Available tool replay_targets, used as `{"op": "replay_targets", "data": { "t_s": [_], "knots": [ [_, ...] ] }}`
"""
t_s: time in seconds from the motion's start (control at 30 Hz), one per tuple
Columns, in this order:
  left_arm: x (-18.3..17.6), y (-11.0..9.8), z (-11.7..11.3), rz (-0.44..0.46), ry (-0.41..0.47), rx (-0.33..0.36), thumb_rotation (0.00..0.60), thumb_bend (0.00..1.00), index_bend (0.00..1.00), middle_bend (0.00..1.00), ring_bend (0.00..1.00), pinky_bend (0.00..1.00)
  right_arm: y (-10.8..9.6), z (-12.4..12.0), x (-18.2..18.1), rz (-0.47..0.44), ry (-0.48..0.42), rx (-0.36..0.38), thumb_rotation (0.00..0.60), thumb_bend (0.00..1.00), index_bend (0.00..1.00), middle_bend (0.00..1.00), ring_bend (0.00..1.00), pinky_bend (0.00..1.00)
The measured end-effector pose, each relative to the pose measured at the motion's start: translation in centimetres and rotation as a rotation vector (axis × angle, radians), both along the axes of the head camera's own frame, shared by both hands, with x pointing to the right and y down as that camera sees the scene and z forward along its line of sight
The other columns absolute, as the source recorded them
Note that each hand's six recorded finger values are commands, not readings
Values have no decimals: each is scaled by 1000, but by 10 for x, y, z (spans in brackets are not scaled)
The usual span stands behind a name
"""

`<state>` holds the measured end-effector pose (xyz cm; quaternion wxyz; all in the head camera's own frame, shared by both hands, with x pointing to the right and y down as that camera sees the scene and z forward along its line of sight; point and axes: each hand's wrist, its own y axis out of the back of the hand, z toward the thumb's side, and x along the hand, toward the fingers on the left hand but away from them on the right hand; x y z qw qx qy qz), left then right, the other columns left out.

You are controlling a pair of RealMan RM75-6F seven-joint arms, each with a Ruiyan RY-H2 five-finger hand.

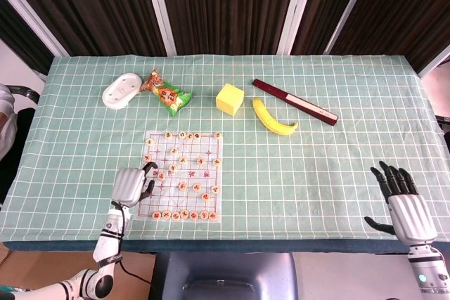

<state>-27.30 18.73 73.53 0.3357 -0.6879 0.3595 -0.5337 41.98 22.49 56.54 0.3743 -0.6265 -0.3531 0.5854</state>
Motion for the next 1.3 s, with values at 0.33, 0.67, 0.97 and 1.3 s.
{"op": "replay_targets", "data": {
  "t_s": [0.33, 0.67, 0.97, 1.3],
  "knots": [
    [13, -1, 17, 7, -12, 8, 600, 375, 393, 1000, 1000, 1000, 1, 0, -1, -1, -1, -6, 600, 154, 0, 0, 0, 0],
    [16, 2, 29, 6, -41, -28, 600, 361, 376, 1000, 1000, 1000, 0, -3, 1, 7, -13, -1, 600, 154, 0, 0, 0, 0],
    [17, 1, 31, 6, -49, -30, 600, 359, 432, 1000, 1000, 1000, 1, -2, 2, 8, -9, -4, 600, 154, 0, 0, 0, 0],
    [17, 0, 31, 6, -59, -33, 600, 343, 514, 1000, 1000, 1000, 1, -2, 1, 8, -8, -4, 600, 154, 0, 0, 0, 0]
  ]
}}
